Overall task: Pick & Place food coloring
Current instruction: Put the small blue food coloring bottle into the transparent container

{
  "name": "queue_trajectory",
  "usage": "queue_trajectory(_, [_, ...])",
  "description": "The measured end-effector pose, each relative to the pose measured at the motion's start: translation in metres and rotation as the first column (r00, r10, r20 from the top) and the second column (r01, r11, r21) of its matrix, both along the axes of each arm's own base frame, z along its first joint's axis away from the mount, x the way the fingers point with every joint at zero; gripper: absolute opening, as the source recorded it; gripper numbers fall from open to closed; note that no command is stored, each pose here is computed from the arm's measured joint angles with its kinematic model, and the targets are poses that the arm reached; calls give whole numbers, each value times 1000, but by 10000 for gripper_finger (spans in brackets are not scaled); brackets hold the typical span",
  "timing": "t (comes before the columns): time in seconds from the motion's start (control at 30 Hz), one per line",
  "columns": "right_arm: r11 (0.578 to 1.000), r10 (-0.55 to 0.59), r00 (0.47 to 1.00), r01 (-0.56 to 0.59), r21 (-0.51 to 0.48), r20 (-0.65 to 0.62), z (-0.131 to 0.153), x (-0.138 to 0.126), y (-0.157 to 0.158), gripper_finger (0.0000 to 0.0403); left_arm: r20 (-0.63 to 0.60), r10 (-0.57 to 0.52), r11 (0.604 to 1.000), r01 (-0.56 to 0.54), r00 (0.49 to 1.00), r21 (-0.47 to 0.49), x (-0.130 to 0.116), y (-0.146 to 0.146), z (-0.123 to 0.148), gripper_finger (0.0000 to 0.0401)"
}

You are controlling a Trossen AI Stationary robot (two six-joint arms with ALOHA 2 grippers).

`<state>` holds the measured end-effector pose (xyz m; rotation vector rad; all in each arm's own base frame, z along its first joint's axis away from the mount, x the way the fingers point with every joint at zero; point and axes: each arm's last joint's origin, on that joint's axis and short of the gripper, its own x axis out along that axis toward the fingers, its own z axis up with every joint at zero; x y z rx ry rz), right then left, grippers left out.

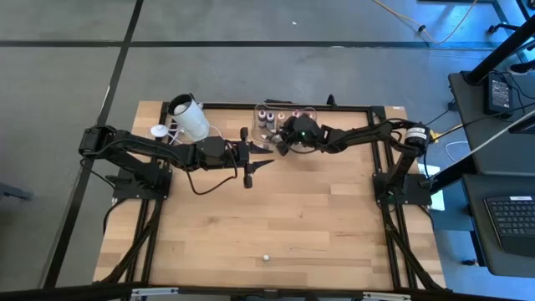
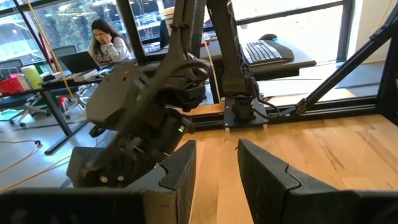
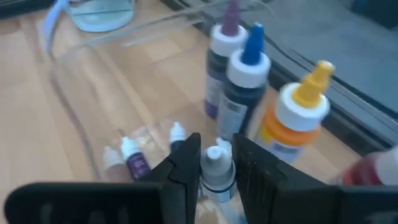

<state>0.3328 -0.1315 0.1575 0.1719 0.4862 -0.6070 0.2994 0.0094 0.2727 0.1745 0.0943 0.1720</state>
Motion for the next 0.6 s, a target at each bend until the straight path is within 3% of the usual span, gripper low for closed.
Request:
queue_trajectory(0.13, [999, -38, 999, 37, -37, -23, 0, 1, 6, 92, -1, 0, 1000, 0, 1000, 0, 0, 0, 0, 116])
queue_trajectory(0.6, [994, -104, 995, 104, 42, -7, -13, 3, 11, 92, -1, 0, 1000, 0, 1000, -1, 0, 0, 0, 116])
